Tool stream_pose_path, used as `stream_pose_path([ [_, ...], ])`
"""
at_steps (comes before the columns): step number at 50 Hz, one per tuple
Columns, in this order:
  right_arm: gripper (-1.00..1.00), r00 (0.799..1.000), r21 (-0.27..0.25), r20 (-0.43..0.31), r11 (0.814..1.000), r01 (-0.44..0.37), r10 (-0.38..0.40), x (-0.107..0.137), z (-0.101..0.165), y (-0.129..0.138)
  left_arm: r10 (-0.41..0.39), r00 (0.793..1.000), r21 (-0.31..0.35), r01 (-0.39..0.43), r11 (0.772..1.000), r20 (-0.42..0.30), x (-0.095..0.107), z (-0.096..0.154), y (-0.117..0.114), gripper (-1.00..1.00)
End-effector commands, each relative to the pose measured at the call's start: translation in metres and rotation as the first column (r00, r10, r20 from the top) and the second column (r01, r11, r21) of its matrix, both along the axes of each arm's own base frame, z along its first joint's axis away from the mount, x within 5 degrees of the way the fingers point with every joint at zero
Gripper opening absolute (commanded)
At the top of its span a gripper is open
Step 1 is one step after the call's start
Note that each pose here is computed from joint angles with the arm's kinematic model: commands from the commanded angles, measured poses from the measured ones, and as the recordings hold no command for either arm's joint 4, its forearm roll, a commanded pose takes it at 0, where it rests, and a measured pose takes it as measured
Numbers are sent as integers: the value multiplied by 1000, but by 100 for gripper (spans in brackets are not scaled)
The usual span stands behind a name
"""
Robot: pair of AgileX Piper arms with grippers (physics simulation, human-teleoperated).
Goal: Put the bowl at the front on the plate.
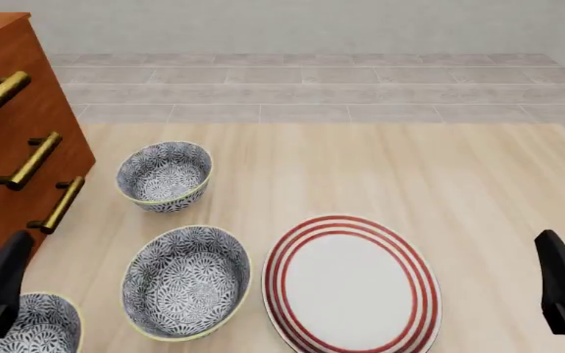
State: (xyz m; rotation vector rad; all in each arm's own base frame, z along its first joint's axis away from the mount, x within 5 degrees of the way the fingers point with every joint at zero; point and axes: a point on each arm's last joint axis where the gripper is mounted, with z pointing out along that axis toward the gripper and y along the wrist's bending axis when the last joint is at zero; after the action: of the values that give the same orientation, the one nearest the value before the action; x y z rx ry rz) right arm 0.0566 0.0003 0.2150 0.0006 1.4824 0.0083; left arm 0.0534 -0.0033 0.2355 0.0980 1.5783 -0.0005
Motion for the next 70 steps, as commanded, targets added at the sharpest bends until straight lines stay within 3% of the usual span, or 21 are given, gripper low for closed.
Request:
stream_pose_path([
  [1,100,1000,1,2,1000,-1,1,0,0,0,-65,992,58,72,996,-105,8,8,-5,100],
  [6,100,1000,1,1,1000,-2,2,0,0,0,-74,984,31,80,996,-159,17,7,-6,100],
  [9,100,1000,1,0,1000,-1,1,0,-1,0,-90,978,89,108,990,-188,17,8,-8,100],
  [16,100,1000,3,-1,1000,1,-1,0,0,0,-138,942,103,177,979,-305,18,-7,-12,100],
  [21,100,1000,4,-1,1000,2,-2,0,-1,0,-126,931,92,167,982,-342,15,-13,-11,100],
  [45,100,1000,-2,2,1000,-1,1,0,0,0,-127,891,67,172,983,-436,-15,-35,-5,100],
  [62,100,1000,3,10,1000,6,-6,-1,1,0,-152,840,26,193,981,-521,-16,-60,-6,100],
  [70,100,1000,7,11,1000,9,-9,-1,1,-1,-173,826,1,206,979,-537,-15,-63,-8,100],
])
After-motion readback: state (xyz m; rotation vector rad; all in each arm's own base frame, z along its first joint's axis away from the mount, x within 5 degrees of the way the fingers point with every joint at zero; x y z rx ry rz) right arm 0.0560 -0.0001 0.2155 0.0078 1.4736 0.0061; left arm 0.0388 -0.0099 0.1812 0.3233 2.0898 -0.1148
